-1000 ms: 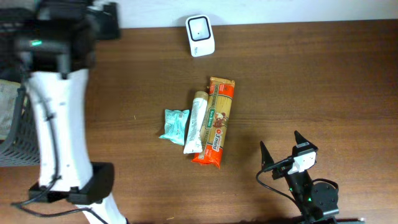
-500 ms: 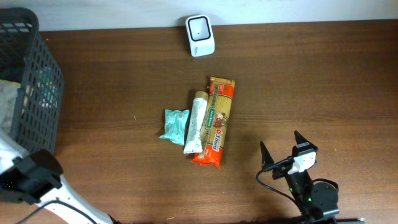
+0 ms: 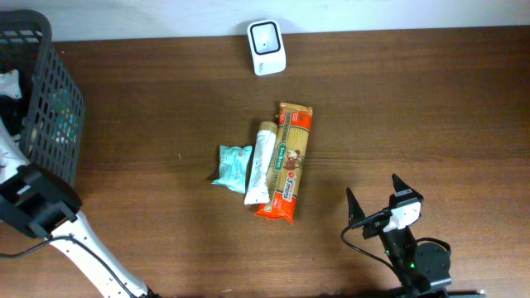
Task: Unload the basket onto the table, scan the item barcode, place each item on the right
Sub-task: 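Reach the left gripper into the basket and grasp a tissue pack, then place the tissue pack beside the mint-green packet and release, then reach the left gripper into the basket and grasp another tissue pack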
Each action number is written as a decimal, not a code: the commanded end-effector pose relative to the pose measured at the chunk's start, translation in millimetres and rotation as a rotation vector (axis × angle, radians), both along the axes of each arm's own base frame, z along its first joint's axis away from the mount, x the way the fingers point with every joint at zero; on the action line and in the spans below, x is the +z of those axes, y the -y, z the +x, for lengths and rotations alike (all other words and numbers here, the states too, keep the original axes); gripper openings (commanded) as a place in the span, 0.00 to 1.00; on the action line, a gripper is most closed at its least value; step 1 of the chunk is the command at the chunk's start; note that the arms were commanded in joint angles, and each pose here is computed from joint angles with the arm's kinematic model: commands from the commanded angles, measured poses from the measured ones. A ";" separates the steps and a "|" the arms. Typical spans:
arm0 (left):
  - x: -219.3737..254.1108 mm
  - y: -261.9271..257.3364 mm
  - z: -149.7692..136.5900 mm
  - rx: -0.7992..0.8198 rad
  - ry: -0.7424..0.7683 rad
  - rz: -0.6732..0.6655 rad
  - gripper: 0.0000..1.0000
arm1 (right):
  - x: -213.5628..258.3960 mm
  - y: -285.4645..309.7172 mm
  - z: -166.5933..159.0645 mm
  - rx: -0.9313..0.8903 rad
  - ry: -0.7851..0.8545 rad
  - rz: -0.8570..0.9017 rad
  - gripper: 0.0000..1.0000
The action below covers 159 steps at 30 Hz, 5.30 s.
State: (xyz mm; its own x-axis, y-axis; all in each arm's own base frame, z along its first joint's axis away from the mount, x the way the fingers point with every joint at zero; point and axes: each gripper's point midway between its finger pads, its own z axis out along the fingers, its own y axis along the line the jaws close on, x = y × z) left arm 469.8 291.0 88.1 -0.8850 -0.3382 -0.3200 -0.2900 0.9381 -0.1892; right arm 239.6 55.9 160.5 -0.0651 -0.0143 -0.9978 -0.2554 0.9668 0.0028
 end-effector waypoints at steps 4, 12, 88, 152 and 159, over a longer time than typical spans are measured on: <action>-55.1 11.0 -5.9 -0.044 -0.077 -0.094 0.57 | -2.5 0.5 0.1 -0.001 -0.003 0.000 0.99; -74.8 15.7 -12.2 -0.042 -0.121 -0.129 0.07 | -2.5 0.5 0.1 -0.001 -0.003 0.000 0.99; 32.9 427.9 -120.7 -0.574 -0.016 -0.139 0.00 | -2.5 0.5 0.1 -0.001 -0.003 0.000 0.99; 41.7 -6.8 64.9 0.054 0.358 0.171 0.00 | -2.5 0.5 0.1 -0.001 -0.003 0.000 0.99; 303.2 81.7 -17.8 0.150 0.663 0.196 0.00 | -2.5 0.5 0.1 -0.001 -0.003 0.000 0.99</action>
